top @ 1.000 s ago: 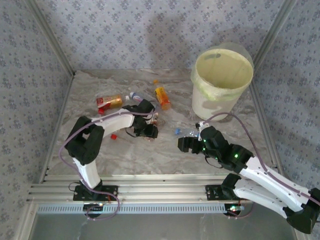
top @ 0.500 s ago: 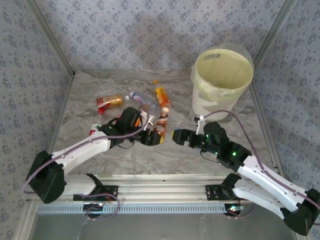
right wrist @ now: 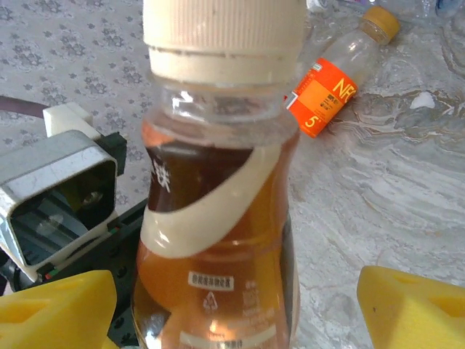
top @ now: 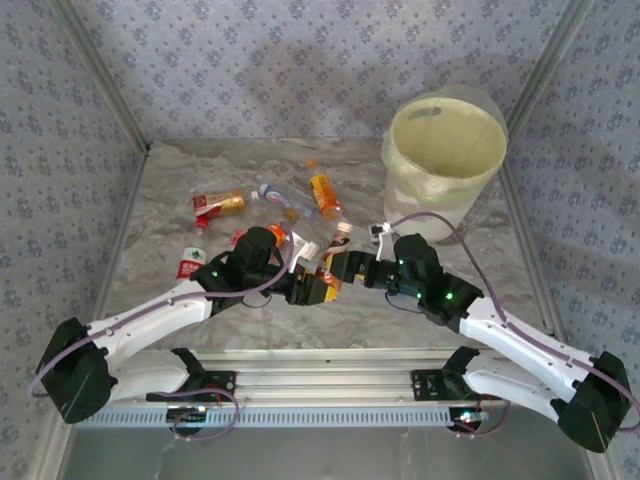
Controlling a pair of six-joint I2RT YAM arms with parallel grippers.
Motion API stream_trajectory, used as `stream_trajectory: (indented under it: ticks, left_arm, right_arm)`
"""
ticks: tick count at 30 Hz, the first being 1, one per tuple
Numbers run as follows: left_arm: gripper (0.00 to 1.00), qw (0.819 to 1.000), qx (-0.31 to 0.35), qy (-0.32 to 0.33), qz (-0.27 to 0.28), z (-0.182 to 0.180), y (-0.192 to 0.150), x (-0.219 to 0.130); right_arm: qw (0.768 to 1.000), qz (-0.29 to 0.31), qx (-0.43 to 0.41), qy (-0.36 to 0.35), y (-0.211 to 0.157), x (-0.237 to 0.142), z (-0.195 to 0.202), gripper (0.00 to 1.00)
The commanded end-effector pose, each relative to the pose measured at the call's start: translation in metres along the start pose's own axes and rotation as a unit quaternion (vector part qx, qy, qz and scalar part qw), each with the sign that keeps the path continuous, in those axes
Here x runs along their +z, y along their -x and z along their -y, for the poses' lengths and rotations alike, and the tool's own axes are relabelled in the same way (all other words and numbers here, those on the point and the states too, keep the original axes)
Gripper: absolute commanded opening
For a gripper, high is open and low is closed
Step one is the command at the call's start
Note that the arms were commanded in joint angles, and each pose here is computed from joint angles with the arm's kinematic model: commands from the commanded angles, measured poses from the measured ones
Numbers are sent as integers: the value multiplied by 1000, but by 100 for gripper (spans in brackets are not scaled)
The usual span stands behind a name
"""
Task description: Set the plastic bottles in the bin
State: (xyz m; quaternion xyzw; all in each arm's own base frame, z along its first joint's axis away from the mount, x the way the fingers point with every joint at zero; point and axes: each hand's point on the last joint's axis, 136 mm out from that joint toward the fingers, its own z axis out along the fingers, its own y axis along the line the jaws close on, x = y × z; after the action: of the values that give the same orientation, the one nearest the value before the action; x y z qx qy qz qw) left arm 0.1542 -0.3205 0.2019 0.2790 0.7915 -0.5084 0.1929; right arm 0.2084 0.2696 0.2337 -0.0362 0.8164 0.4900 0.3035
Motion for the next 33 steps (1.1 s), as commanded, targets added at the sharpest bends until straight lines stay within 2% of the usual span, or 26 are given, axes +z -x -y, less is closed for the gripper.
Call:
stream_trajectory:
  ticks: [1,19,24,27,33]
  left_arm:
    - [50,1000,9,-23,2,10,-2,3]
    - [53,999,14,-28,-18,16,-14,14]
    - [57,999,17,-30,-16,19,-12,13]
    - [65,999,18,-31,-14,21,-10,12]
    - [92,999,25,-34,5,31,0,4]
  right_arm:
    - [999,31,-9,37,20,-4,-27,86]
    - [998,61,-6,18,39,-12,-20,55]
    - [998,61,-6,14,39,-15,-17,46]
    - [998,63,-7,12,40,-19,-17,43]
    - [997,67,-24,-9,42,-32,-14,42]
